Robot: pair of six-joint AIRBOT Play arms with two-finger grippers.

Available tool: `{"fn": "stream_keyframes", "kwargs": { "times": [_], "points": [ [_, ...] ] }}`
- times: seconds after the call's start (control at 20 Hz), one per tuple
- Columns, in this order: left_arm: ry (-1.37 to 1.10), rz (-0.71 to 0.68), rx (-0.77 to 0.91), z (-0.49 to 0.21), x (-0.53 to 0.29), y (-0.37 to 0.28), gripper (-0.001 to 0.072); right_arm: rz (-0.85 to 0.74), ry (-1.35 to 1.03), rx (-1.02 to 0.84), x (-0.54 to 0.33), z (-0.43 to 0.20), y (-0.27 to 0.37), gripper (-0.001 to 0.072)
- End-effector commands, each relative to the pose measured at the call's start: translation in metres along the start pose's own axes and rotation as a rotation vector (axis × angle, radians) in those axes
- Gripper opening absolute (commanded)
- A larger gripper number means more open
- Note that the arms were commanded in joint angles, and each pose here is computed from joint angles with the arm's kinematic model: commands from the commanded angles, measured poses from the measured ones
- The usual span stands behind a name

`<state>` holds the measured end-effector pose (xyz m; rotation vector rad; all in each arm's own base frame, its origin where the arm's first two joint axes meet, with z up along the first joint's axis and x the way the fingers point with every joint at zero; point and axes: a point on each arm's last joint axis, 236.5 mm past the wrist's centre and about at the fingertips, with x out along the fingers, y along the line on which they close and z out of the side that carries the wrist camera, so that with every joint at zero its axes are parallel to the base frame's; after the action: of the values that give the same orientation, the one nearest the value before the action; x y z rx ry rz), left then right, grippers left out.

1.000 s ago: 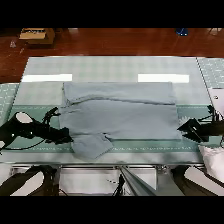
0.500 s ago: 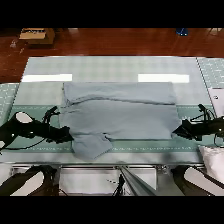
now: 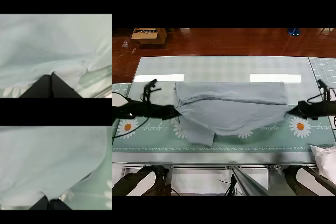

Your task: Fold the shirts.

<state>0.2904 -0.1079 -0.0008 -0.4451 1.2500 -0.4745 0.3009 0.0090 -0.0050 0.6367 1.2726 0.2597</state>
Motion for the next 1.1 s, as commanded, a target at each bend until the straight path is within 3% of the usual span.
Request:
{"fn": "stream_keyframes", "kwargs": {
  "times": [0.0, 0.1, 0.35, 0.65, 1.05],
  "points": [
    [-0.261, -0.018, 0.049, 0.08, -0.04, -0.028, 0.0028, 0.056, -0.24, -0.052, -0.023, 0.065, 0.046, 0.0028],
    [-0.302, -0.004, 0.018, 0.099, -0.04, -0.022, 0.0027, 0.022, -0.365, -0.073, -0.022, 0.095, 0.052, 0.0028],
    [-0.292, -0.008, -0.082, 0.138, -0.013, 0.012, 0.0027, 0.011, -0.59, 0.085, -0.011, 0.159, 0.038, 0.0028],
    [-0.323, -0.134, -0.167, 0.206, 0.001, 0.016, 0.0027, -0.003, -0.543, 0.177, 0.031, 0.165, 0.009, 0.0028],
    [-0.221, -0.152, -0.213, 0.217, 0.054, 0.044, 0.0028, -0.067, -0.628, 0.172, 0.055, 0.185, 0.002, 0.0028]
  ]
}}
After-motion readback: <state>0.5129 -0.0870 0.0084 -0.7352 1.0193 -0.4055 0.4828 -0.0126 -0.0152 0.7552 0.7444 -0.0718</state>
